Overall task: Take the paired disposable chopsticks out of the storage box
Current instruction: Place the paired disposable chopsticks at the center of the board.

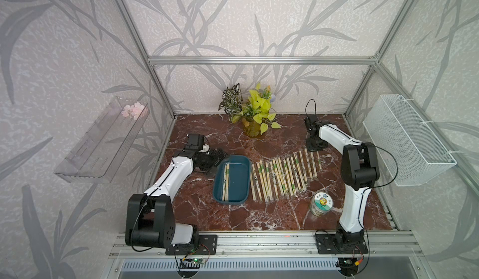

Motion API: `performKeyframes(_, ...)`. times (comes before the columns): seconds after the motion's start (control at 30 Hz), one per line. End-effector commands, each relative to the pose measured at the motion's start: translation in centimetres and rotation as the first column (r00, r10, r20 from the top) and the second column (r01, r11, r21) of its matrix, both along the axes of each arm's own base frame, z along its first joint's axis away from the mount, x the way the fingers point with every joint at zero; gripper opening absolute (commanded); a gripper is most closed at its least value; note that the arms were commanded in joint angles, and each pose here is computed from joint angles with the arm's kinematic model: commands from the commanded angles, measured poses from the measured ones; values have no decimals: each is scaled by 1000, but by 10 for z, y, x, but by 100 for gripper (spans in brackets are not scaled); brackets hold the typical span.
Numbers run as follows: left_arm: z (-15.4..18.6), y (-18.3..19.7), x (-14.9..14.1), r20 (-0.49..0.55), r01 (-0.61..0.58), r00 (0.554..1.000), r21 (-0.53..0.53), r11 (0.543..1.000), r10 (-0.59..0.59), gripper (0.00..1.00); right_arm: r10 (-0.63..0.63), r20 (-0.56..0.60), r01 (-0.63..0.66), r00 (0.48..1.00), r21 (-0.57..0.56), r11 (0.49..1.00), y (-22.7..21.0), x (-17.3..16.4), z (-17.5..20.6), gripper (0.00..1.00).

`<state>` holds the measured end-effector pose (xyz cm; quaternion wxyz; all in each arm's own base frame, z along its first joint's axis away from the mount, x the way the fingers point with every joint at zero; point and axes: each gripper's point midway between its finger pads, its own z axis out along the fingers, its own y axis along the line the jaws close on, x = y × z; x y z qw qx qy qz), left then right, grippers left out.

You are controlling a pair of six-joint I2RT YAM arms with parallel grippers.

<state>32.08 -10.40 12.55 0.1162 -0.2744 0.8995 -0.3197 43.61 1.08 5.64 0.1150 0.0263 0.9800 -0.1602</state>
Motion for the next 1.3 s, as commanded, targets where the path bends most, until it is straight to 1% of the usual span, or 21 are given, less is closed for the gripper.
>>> performKeyframes(0.0,6,1,4,5,5,1000,13,1000,-5,100,-6,-52,5,999,-27,1000,-6,-7,-15,0)
performKeyframes(0.1,7,1,4,6,7,1000,16,1000,-7,100,-5,-59,4,998,-29,1000,-6,-8,-20,1)
performKeyframes(0.27,7,1,3,4,6,1000,17,1000,-6,100,-12,-77,10,997,-33,999,-7,-9,-27,10)
performKeyframes(0.47,8,2,2,7,8,1000,23,1000,-8,100,-24,-76,21,997,-31,999,-7,-10,-26,20)
performKeyframes(0.6,7,2,0,4,7,1000,23,1000,-7,100,-39,-57,38,998,-15,999,-6,-11,-19,21)
performKeyframes(0.8,5,4,-4,1,11,1000,34,999,-11,100,-82,15,80,997,96,992,13,-14,9,22)
performKeyframes(0.9,1,6,-6,-7,10,1000,46,999,-10,100,-70,59,59,996,166,984,38,-17,27,22)
performKeyframes(0.97,-3,7,-9,-17,11,1000,56,998,-10,100,-39,88,21,995,199,980,61,-21,40,22)
performKeyframes(1.1,-9,10,-13,-31,10,999,64,998,-8,100,40,138,-75,990,256,964,118,-35,63,23)
performKeyframes(1.27,-15,17,-15,-42,-7,999,75,997,11,100,114,182,-175,977,374,911,193,-62,82,24)
